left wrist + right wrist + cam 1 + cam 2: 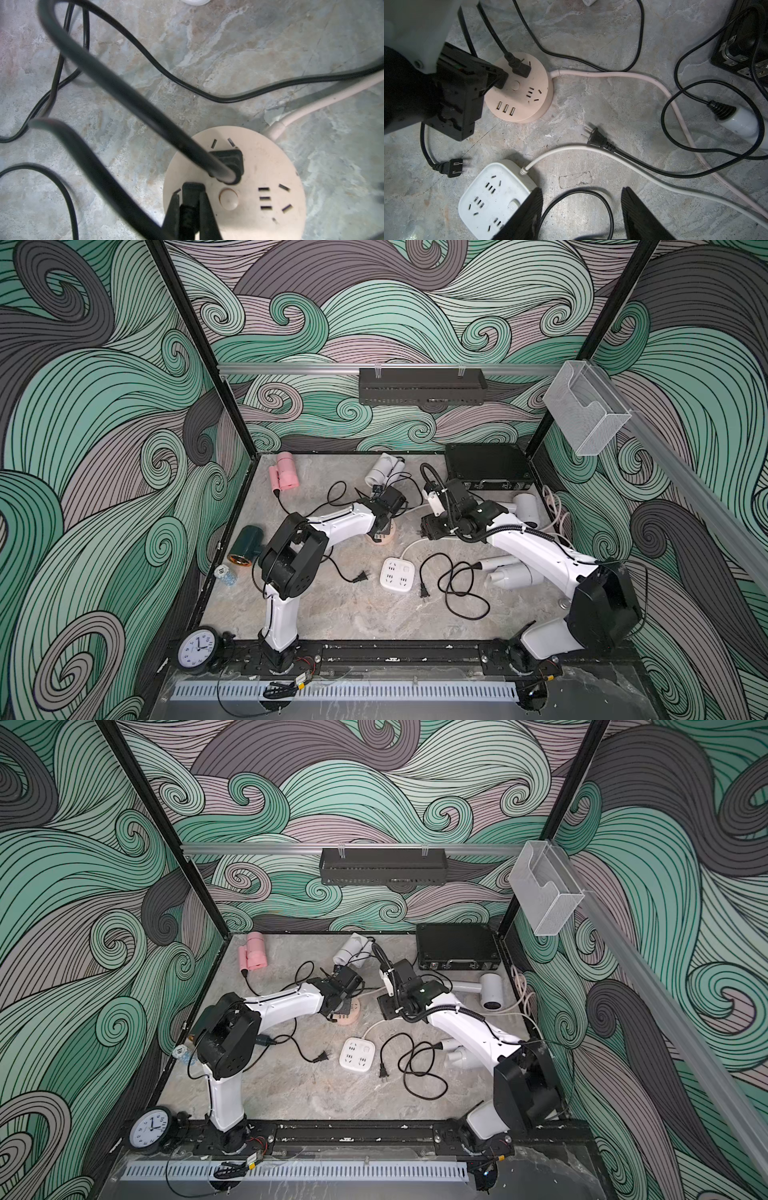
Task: Charge the blow dryers
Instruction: Insert the plug into the socket.
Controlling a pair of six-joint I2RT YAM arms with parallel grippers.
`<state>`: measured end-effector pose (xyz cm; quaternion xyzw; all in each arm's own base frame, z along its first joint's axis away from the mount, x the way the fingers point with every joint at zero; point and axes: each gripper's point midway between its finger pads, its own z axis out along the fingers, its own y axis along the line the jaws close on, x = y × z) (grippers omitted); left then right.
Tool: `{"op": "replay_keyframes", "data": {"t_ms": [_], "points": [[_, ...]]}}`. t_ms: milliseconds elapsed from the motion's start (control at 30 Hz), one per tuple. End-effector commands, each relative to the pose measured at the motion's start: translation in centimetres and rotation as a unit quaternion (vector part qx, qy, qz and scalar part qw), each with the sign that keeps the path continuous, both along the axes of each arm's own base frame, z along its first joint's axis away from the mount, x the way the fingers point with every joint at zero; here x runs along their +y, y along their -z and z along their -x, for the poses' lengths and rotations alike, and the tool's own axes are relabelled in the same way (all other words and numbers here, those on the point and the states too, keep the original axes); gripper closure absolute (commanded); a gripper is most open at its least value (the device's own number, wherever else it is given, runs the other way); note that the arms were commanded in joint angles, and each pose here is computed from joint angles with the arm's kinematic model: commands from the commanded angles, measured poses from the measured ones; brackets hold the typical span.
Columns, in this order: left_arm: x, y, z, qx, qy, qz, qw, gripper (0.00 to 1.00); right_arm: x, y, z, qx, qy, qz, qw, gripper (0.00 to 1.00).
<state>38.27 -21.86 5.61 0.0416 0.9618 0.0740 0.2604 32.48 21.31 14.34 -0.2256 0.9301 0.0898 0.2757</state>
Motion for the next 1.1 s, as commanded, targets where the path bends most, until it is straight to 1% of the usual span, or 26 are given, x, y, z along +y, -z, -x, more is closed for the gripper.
{"op": "replay_keyframes", "data": {"t_ms": [0, 100, 133, 233, 300, 433, 667, 800, 900, 1067], "points": [[1.8, 4.0, 3.1, 0.1, 0.023, -0.04, 0.994, 1.0, -0.5, 1.1, -0.3, 0.006, -0.001, 0.023, 1.0, 0.38], [1.5, 3.0, 2.9, 0.093, 0.02, -0.029, 0.995, 0.92, -0.6, 2.4, -0.4, 0.001, -0.011, 0.034, 0.999, 0.38], [1.4, 2.5, 2.7, 0.087, 0.018, -0.025, 0.996, 0.87, -0.6, 2.8, -0.5, -0.001, -0.011, 0.036, 0.999, 0.38], [1.2, 1.0, 2.4, 0.071, 0.016, -0.013, 0.997, 0.8, -0.4, 3.6, -0.6, 0.009, -0.014, 0.04, 0.999, 0.38], [1.0, 0.0, 2.1, 0.061, 0.015, -0.002, 0.998, 0.77, -0.1, 3.6, -0.8, 0.01, -0.018, 0.036, 0.999, 0.38], [0.6, -1.3, 2.2, 0.054, 0.023, 0.016, 0.998, 0.66, 0.3, 3.0, -1.1, 0.005, -0.029, 0.036, 0.999, 0.37], [-0.2, -3.5, 3.4, 0.059, 0.057, 0.053, 0.995, 0.55, 0.0, 3.5, -1.2, 0.017, -0.033, 0.044, 0.998, 0.33], [-0.4, -4.0, 5.2, 0.081, 0.084, 0.085, 0.99, 0.55, -0.2, 4.4, -1.1, 0.028, -0.04, 0.055, 0.997, 0.32], [-0.6, -4.0, 7.2, 0.104, 0.1, 0.13, 0.981, 0.55, -0.4, 4.8, -1.2, 0.035, -0.043, 0.059, 0.997, 0.32], [0.2, -4.6, 9.8, 0.117, 0.092, 0.188, 0.971, 0.55, -0.5, 5.4, -1.4, 0.047, -0.052, 0.058, 0.996, 0.28]]}}
